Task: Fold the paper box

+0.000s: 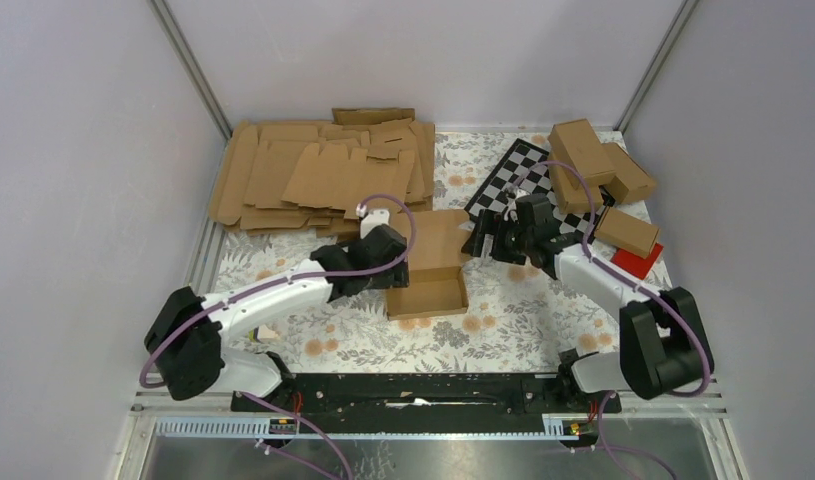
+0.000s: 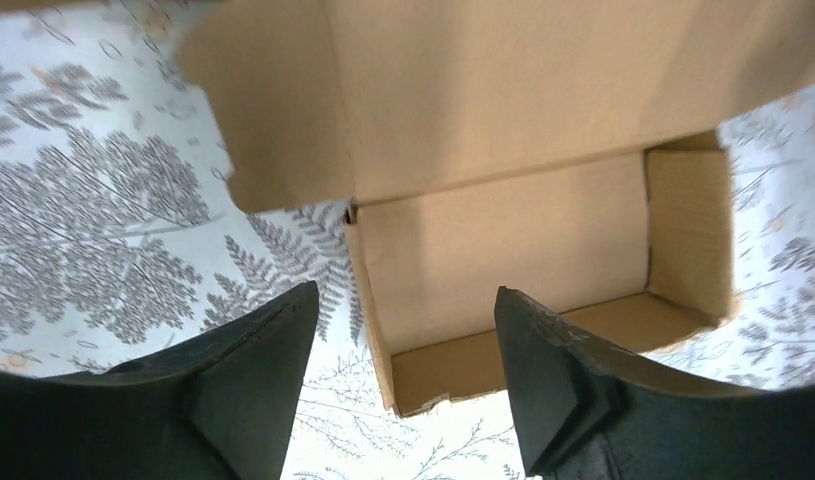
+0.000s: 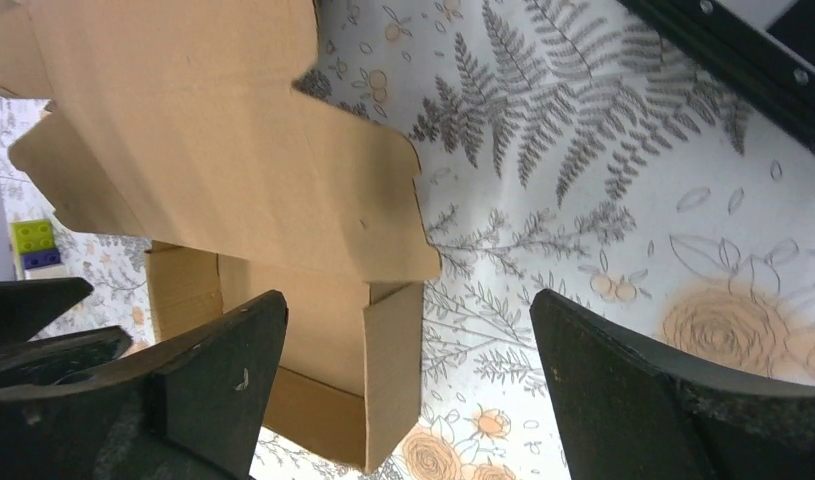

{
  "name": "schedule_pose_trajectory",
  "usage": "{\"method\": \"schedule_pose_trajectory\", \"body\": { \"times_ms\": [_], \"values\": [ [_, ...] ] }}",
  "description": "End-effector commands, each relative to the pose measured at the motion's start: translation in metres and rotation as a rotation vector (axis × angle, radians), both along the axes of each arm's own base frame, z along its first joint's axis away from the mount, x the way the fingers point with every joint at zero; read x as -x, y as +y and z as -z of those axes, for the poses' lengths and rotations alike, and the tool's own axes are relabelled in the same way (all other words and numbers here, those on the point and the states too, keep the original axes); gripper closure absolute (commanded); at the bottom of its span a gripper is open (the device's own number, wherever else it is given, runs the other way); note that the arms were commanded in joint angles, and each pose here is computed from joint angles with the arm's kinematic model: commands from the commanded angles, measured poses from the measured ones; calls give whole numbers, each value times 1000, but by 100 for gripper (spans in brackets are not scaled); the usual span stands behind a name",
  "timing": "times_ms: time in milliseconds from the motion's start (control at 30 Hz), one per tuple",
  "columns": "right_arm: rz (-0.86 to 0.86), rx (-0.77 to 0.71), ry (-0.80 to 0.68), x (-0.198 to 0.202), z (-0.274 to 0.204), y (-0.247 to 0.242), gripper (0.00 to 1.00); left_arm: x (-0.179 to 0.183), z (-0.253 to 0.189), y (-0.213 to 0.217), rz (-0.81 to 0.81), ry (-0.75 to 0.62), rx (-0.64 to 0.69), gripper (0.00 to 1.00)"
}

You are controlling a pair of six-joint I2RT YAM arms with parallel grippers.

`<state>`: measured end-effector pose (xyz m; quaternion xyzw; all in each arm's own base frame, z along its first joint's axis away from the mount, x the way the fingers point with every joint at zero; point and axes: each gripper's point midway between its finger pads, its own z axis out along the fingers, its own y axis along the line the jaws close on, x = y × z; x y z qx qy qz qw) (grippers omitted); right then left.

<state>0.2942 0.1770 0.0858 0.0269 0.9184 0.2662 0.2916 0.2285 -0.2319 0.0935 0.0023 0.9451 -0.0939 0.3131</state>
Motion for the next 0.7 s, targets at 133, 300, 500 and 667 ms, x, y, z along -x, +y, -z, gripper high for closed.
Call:
{"method": "schedule_pose_trajectory", "body": {
  "times_ms": [133,300,500,667],
  "values": [
    [-80,-40,-143,-62,-33,13,1,-53,-54,27,-50,-142,256,10],
    [-123,-38,-83,-62,-25,19,7,-76,-42,36,-75,-139,295,13],
    [-182,-72,-39,-61,-16,29,22,-88,-39,20,-8,-132,360,31],
    [-212,-90,-16,-59,-14,37,49,-94,-37,19,4,-135,335,56]
  ]
}}
